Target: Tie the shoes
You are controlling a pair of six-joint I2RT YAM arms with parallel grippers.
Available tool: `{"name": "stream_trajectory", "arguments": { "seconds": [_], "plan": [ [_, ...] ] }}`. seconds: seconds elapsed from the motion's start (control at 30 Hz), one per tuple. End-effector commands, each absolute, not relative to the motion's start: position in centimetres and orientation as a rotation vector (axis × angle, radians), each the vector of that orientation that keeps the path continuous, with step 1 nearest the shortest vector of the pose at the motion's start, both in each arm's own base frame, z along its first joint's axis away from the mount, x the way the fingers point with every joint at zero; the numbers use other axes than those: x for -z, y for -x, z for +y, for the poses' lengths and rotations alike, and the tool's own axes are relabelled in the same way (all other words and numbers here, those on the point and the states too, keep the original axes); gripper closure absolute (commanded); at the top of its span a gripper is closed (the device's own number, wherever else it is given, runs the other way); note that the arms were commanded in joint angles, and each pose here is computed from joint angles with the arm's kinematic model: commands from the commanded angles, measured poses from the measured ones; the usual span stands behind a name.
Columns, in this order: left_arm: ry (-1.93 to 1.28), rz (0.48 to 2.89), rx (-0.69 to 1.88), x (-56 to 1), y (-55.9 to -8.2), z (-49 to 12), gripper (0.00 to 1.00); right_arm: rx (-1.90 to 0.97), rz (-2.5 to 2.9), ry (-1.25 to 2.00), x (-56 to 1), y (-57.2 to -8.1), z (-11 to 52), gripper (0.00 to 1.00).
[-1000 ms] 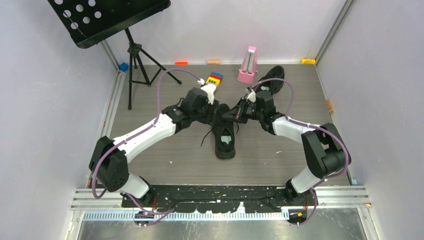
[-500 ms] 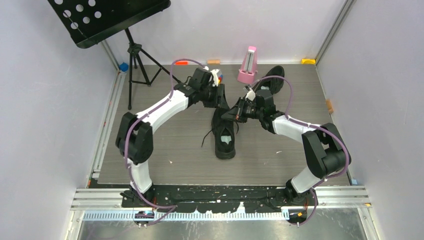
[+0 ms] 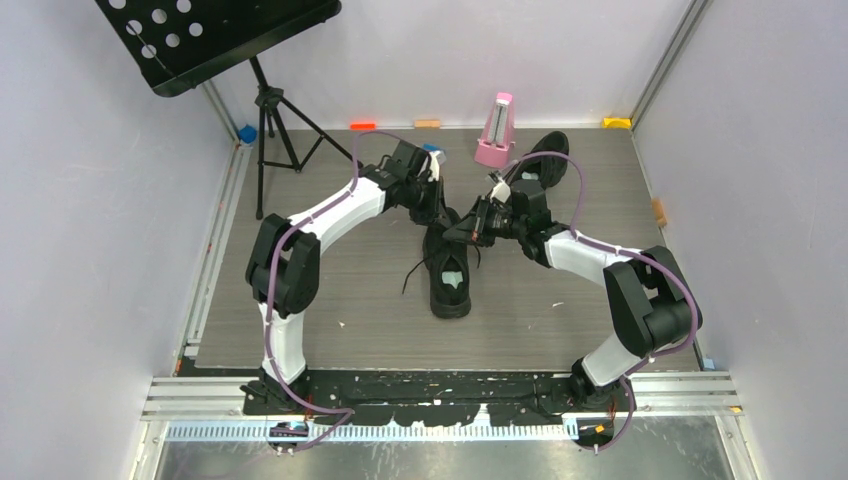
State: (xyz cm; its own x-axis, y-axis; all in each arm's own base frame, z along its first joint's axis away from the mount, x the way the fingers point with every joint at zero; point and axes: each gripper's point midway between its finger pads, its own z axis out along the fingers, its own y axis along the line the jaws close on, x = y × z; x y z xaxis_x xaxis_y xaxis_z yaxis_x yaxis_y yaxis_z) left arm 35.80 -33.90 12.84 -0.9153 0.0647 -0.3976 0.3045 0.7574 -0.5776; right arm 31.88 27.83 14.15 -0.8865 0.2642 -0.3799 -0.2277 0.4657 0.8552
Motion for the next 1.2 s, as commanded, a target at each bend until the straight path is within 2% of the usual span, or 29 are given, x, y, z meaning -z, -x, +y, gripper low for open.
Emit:
{"name": "stream_trajectory", "arguments": {
  "seconds": [0.0, 0.2, 0.53, 0.67, 0.97, 1.1, 1.17],
  "plan": [
    [-0.266, 2.513, 0.973, -16.6, -36.3, -32.7, 1.0, -1.4, 2.183, 0.022, -16.3, -32.5, 28.1, 1.0],
    [-0.246, 2.512, 0.896, -16.6, -35.4, -30.0, 1.0, -1.399, 2.18, 0.021, -16.3, -32.7, 28.0, 1.0],
    [-0.251, 2.495, 0.907, -16.6, -34.1, -29.2, 1.0, -1.433, 2.162, 0.017, -16.8, -32.8, 28.2, 1.0],
    [-0.25, 2.497, 0.904, -16.2, -33.9, -29.1, 0.91, -1.455, 2.152, 0.02, -17.0, -32.7, 28.3, 1.0],
    [-0.244, 2.487, 0.913, -16.4, -34.1, -29.2, 0.89, -1.463, 2.155, 0.016, -17.0, -32.7, 28.4, 1.0],
    [-0.242, 2.47, 0.916, -16.8, -34.0, -29.2, 0.81, -1.456, 2.158, 0.017, -17.0, -32.7, 28.3, 1.0],
    [-0.238, 2.461, 0.916, -16.9, -34.0, -29.1, 0.79, -1.454, 2.161, 0.016, -16.9, -32.8, 28.3, 1.0]
  ]
}}
